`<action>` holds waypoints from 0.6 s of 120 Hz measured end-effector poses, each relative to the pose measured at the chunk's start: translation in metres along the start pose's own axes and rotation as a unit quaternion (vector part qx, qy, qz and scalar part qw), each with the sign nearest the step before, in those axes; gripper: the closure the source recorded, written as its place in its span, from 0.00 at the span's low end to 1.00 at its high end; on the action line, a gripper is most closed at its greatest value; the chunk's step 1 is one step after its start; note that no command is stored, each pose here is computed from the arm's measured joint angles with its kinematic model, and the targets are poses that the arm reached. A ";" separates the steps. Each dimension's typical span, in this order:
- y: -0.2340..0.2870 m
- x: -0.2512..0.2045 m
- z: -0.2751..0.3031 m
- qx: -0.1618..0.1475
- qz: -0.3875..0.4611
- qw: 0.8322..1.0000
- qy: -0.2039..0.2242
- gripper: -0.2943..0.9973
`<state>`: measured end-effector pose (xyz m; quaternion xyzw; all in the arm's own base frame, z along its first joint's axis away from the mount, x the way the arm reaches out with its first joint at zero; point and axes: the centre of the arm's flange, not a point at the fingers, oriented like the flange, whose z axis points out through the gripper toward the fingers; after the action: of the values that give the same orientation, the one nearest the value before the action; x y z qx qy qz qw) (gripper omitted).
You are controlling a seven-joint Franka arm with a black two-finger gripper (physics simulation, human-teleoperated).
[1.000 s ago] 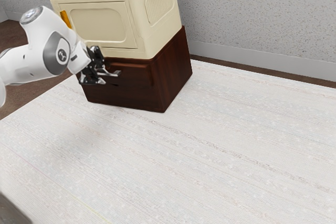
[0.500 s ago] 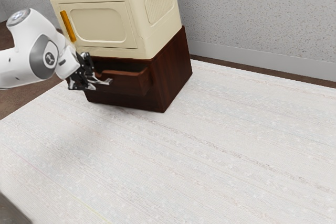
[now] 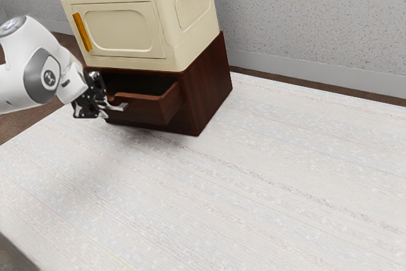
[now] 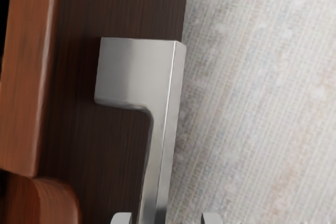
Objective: Pull the drawer handle with one arm to open the drawer
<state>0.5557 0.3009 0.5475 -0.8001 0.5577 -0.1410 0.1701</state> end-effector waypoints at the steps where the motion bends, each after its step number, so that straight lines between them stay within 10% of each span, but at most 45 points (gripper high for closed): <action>1: 0.000 0.000 -0.001 0.000 0.000 1.000 0.000 0.69; 72: 0.033 -0.001 -0.020 -0.007 -0.007 1.000 -0.001 0.74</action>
<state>0.5195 0.2891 0.5512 -0.8052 0.5531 -0.1369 0.1643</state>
